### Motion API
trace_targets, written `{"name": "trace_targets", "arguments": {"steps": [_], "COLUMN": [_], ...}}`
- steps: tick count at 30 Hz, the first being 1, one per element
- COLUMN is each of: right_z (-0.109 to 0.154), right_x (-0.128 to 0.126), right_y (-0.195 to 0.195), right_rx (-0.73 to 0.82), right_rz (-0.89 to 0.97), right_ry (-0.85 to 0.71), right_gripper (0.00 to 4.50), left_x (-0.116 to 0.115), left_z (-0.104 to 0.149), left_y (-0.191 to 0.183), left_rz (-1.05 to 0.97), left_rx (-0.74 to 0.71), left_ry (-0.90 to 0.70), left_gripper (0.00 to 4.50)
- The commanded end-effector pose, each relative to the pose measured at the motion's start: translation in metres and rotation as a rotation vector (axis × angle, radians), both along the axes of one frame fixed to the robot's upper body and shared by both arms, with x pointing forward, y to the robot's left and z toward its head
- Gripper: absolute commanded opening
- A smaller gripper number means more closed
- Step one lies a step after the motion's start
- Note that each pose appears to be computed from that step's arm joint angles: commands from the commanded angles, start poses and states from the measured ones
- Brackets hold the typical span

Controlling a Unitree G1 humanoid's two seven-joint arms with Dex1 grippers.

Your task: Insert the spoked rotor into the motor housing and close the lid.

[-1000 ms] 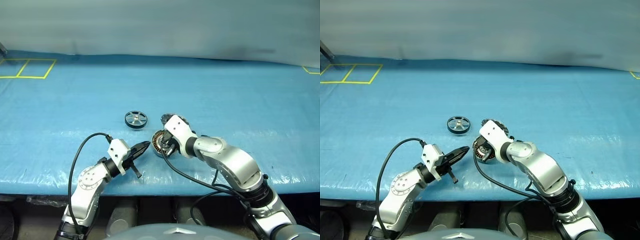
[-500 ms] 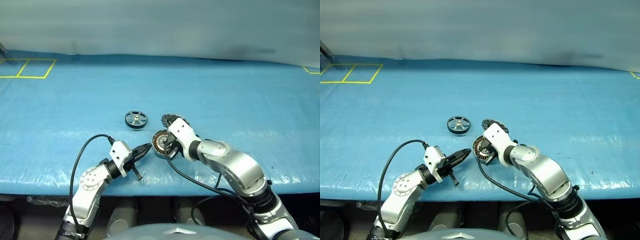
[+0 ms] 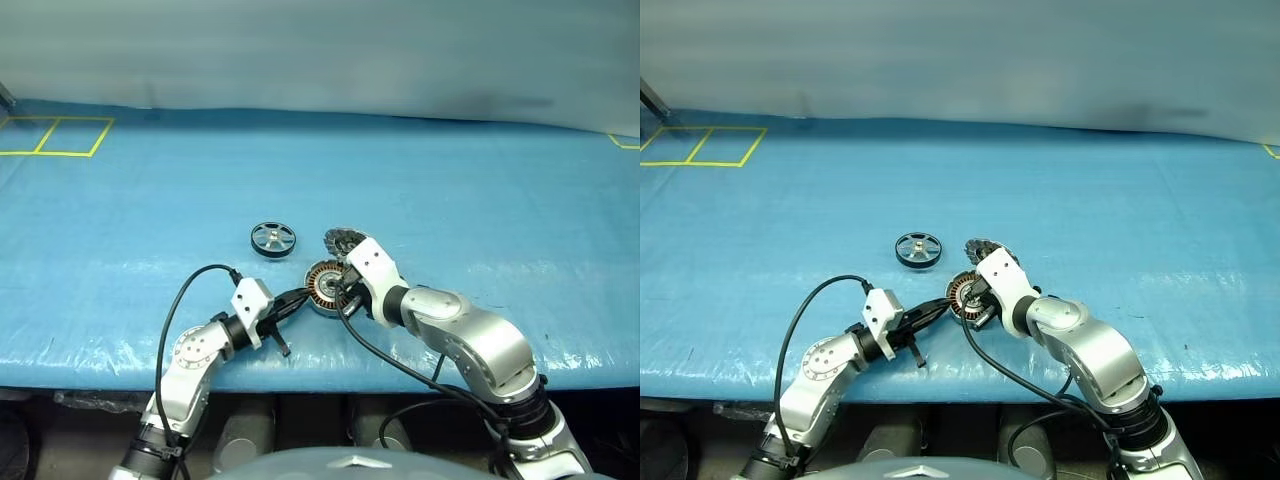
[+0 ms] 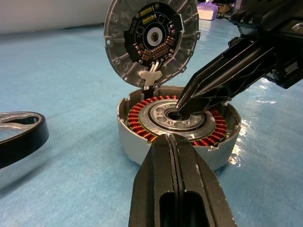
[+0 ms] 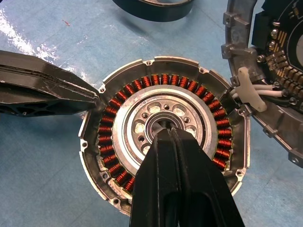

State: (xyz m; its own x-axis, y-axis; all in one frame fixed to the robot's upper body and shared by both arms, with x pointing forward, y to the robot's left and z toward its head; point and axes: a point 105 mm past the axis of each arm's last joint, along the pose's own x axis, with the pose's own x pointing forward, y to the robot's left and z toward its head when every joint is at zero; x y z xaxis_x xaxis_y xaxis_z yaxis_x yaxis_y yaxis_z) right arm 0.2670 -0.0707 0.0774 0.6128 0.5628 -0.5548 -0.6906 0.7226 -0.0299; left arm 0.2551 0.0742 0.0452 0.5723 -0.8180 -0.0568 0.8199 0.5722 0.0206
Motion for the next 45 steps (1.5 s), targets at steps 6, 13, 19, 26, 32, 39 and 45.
{"name": "trace_targets", "arguments": {"steps": [6, 13, 19, 26, 32, 39, 45], "right_z": [0.000, 0.033, 0.035, 0.029, 0.009, -0.001, -0.006], "right_x": [-0.004, -0.014, -0.025, -0.038, -0.049, -0.044, -0.048], "right_y": [0.001, 0.012, 0.011, 0.003, -0.009, -0.021, -0.027], "right_rx": [0.012, 0.143, 0.156, 0.235, 0.260, 0.283, 0.377], "right_rz": [0.014, 0.107, 0.160, 0.148, 0.078, -0.064, -0.143], "right_ry": [0.002, -0.098, -0.103, -0.116, -0.087, -0.226, -0.272], "right_gripper": [0.05, 0.05, 0.05, 0.05, 0.05, 0.05, 0.05], "left_x": [0.006, 0.016, 0.004, 0.026, 0.069, 0.109, 0.129], "left_z": [-0.005, 0.011, 0.051, 0.096, 0.127, 0.138, 0.131], "left_y": [0.013, 0.042, 0.053, 0.055, 0.059, 0.068, 0.073], "left_rz": [-0.006, 0.015, 0.021, -0.031, -0.027, -0.094, -0.205], "left_rx": [0.007, -0.061, -0.047, 0.193, 0.331, 0.518, 0.643], "left_ry": [-0.006, -0.031, -0.095, -0.062, -0.101, -0.084, -0.003], "left_gripper": [0.00, 0.00, 0.00, 0.00, 0.00, 0.00, 0.00]}}
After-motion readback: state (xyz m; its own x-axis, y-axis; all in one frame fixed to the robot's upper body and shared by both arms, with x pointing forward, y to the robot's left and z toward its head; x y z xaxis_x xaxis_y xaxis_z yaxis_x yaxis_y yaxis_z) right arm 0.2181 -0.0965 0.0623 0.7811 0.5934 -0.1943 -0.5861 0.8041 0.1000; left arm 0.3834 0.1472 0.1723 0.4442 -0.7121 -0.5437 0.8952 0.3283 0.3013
